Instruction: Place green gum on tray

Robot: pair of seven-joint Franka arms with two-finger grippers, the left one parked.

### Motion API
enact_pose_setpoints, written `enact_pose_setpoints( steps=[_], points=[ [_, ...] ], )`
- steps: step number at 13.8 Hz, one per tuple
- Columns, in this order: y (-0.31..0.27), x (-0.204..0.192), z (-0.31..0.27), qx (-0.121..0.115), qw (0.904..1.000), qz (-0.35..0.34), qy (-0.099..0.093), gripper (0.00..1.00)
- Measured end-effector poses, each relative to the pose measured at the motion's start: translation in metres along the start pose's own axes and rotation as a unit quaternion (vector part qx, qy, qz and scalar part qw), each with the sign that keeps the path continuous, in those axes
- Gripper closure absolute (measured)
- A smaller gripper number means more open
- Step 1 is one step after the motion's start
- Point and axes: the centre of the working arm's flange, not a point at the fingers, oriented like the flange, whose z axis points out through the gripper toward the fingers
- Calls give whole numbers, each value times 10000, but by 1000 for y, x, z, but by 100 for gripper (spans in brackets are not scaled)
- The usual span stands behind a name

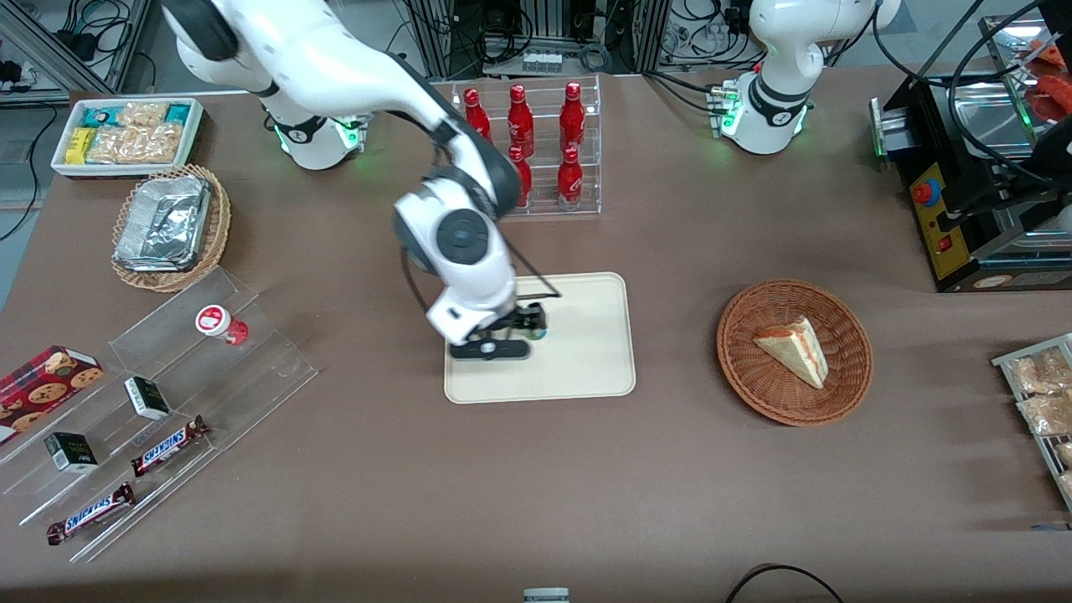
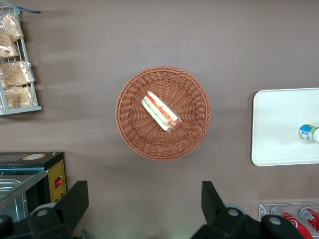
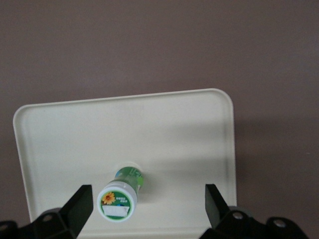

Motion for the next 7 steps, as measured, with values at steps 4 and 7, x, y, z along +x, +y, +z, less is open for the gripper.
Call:
enact_pose_setpoints(
  steps=[4,7],
  points=[
    [75,5,-104,-124,9996,-140,-201,0],
    [148,17,-154,-203,9983,-386,-381,0]
  ],
)
